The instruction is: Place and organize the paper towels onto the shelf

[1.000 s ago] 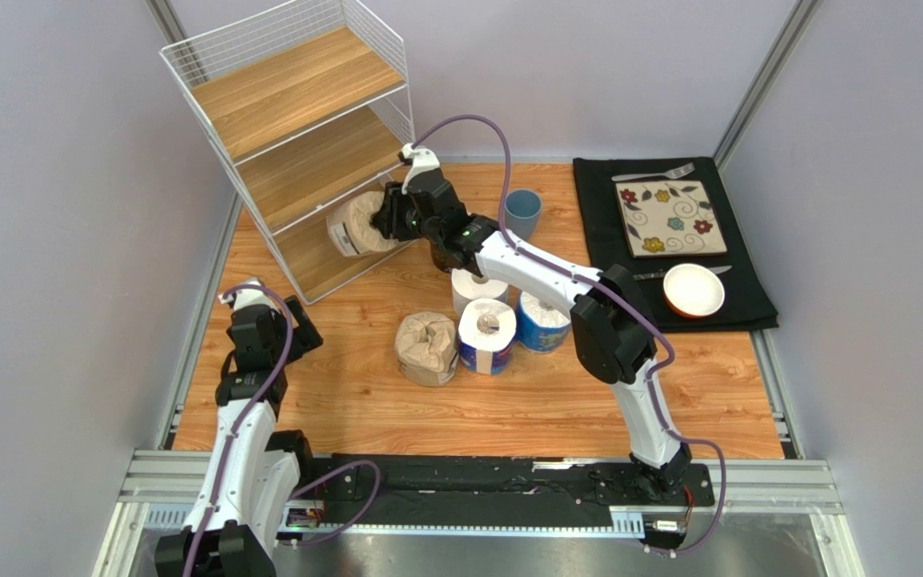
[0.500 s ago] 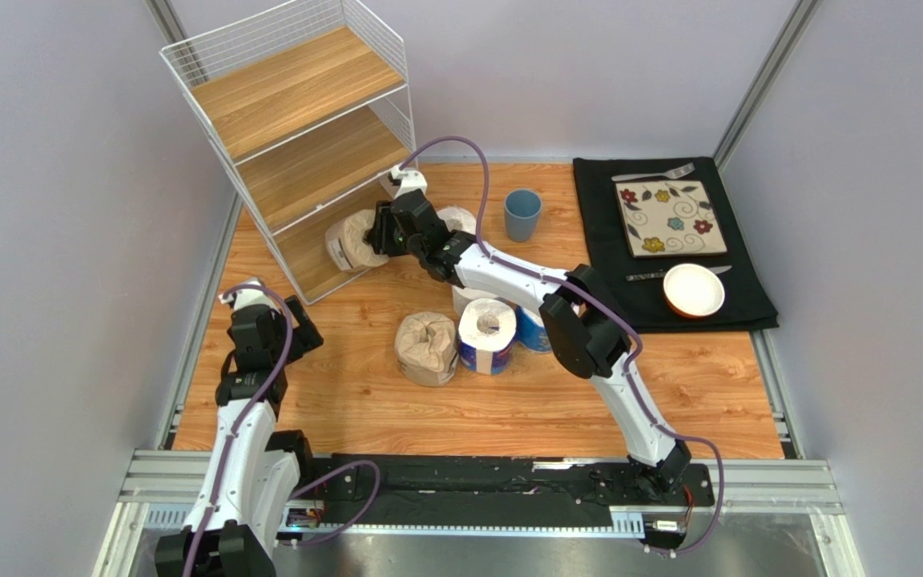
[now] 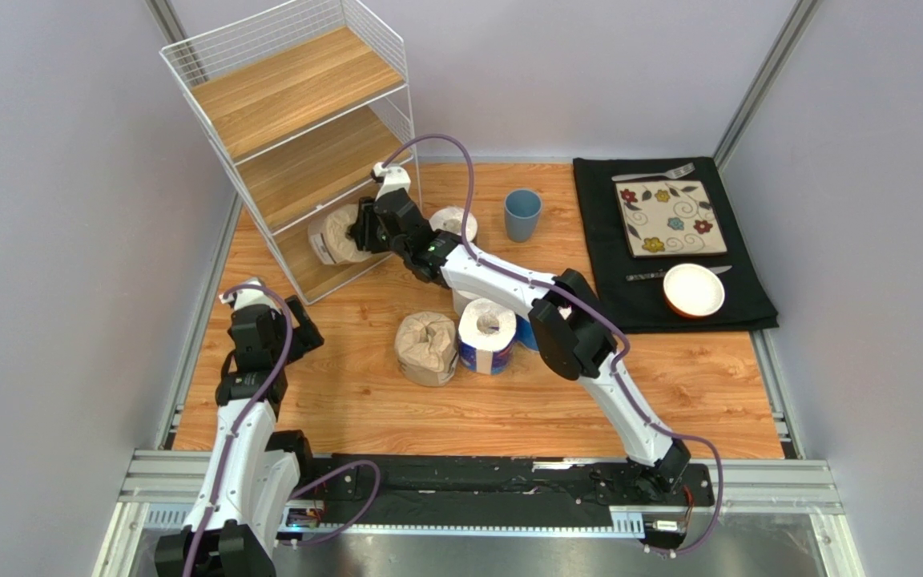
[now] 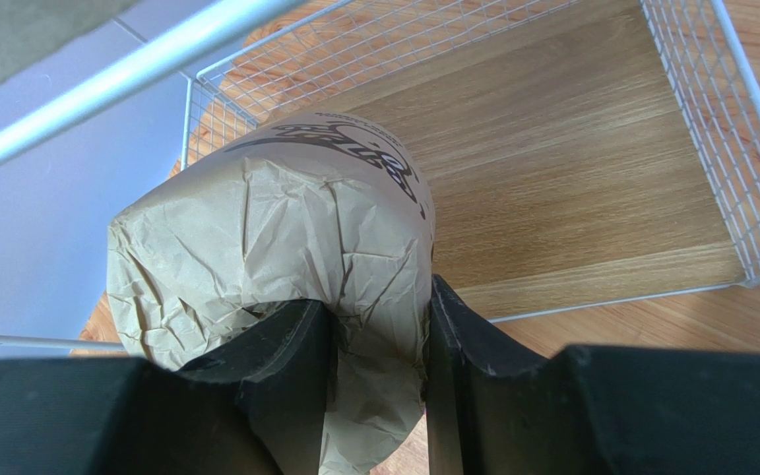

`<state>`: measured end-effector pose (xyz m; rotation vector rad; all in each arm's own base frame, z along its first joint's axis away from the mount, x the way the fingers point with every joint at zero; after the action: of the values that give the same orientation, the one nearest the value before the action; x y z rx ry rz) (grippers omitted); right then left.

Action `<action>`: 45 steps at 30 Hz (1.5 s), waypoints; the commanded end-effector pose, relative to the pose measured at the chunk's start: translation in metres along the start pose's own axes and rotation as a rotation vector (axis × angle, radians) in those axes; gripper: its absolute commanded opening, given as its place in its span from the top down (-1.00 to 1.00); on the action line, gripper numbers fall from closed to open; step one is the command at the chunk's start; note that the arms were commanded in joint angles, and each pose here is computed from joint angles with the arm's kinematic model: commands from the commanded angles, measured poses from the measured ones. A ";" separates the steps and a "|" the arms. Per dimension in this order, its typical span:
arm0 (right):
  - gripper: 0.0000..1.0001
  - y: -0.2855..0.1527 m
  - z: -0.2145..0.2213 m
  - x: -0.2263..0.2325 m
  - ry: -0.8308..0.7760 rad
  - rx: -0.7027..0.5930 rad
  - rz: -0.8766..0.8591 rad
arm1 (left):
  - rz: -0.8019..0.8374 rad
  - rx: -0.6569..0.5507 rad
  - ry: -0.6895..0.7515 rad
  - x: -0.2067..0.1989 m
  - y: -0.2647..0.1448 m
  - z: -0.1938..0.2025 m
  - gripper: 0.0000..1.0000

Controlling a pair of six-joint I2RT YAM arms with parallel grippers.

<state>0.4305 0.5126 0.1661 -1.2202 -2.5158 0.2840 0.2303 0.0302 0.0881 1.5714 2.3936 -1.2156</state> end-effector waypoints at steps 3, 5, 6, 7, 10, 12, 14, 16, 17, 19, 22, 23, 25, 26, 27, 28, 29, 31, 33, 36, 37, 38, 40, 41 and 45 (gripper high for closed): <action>0.57 0.007 -0.025 0.014 -0.005 -0.104 0.011 | 0.008 -0.007 -0.013 -0.001 0.001 -0.002 -0.79; 0.56 0.008 -0.021 0.015 -0.011 -0.105 0.025 | 0.009 -0.007 -0.012 -0.001 0.001 -0.001 -0.79; 0.56 0.010 -0.019 0.014 -0.012 -0.103 0.031 | 0.009 -0.008 -0.012 -0.001 0.001 -0.002 -0.79; 0.55 0.011 -0.019 0.013 -0.013 -0.106 0.043 | 0.009 -0.008 -0.012 -0.001 0.001 -0.002 -0.79; 0.55 0.012 -0.018 0.012 -0.016 -0.112 0.059 | 0.010 -0.008 -0.013 -0.001 0.001 -0.002 -0.79; 0.54 0.013 -0.016 0.011 -0.018 -0.112 0.064 | 0.009 -0.008 -0.012 -0.001 0.000 -0.002 -0.79; 0.53 0.014 -0.016 0.012 -0.020 -0.112 0.063 | 0.009 -0.008 -0.012 -0.001 0.000 -0.002 -0.79; 0.45 0.016 -0.013 0.012 -0.024 -0.106 0.058 | 0.010 -0.007 -0.012 -0.001 0.000 -0.001 -0.79; 0.40 0.016 -0.013 0.013 -0.027 -0.104 0.054 | 0.009 -0.008 -0.012 -0.001 0.000 -0.002 -0.79; 0.26 0.016 -0.013 0.013 -0.029 -0.102 0.050 | 0.009 -0.010 -0.014 -0.001 0.001 -0.002 -0.79; 0.13 0.018 -0.010 0.016 -0.030 -0.097 0.037 | 0.009 -0.010 -0.012 -0.001 0.001 -0.002 -0.79; 0.10 0.020 -0.010 0.017 -0.030 -0.099 0.032 | 0.008 -0.009 -0.012 -0.001 0.000 -0.002 -0.79; 0.03 0.021 -0.010 0.021 -0.028 -0.099 0.015 | 0.007 -0.008 -0.012 -0.001 0.001 -0.001 -0.79; 0.01 0.023 -0.001 0.018 -0.035 -0.068 0.020 | 0.006 -0.008 -0.012 -0.001 0.001 -0.002 -0.79; 0.00 0.023 -0.004 0.019 -0.031 -0.073 0.016 | 0.005 -0.007 -0.014 0.000 0.001 -0.001 -0.79; -0.02 0.022 -0.004 0.023 -0.032 -0.072 0.007 | 0.006 -0.008 -0.012 0.000 0.000 -0.002 -0.79; -0.03 0.023 -0.003 0.023 -0.032 -0.071 0.006 | 0.004 -0.008 -0.012 0.000 0.001 -0.001 -0.79; -0.04 0.023 -0.002 0.023 -0.033 -0.067 0.004 | 0.005 -0.009 -0.014 -0.001 0.000 -0.002 -0.79; -0.06 0.023 -0.004 0.023 -0.033 -0.070 -0.002 | 0.005 -0.009 -0.012 0.000 0.000 -0.002 -0.79; -0.08 0.021 -0.006 0.025 -0.029 -0.073 -0.015 | 0.004 -0.008 -0.012 0.000 0.000 -0.001 -0.79; -0.10 0.019 -0.008 0.027 -0.026 -0.077 -0.026 | 0.005 -0.009 -0.012 0.000 0.000 -0.002 -0.79; -0.12 0.017 -0.010 0.028 -0.023 -0.080 -0.030 | 0.002 -0.010 -0.013 0.000 0.000 -0.002 -0.79; -0.18 0.011 -0.024 0.032 -0.009 -0.122 -0.051 | 0.002 -0.008 -0.012 0.000 0.001 -0.001 -0.79; -0.20 0.009 -0.026 0.035 -0.009 -0.127 -0.057 | 0.002 -0.008 -0.012 0.000 0.001 -0.001 -0.79; -0.26 0.003 -0.042 0.040 -0.005 -0.154 -0.079 | 0.001 -0.006 -0.012 0.000 0.001 -0.001 -0.79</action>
<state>0.4320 0.5399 0.1451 -1.2257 -2.5592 0.2748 0.2304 0.0292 0.0881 1.5774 2.3873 -1.2195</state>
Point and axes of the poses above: each gripper's point midway between its finger pads, its own y axis out along the fingers, its own x axis along the line the jaws close on, z = x × y, the point moved 2 cm from there along -y, back along the fingers, and after that the axes turned 14 degrees about -y, right-handed, at the moved point
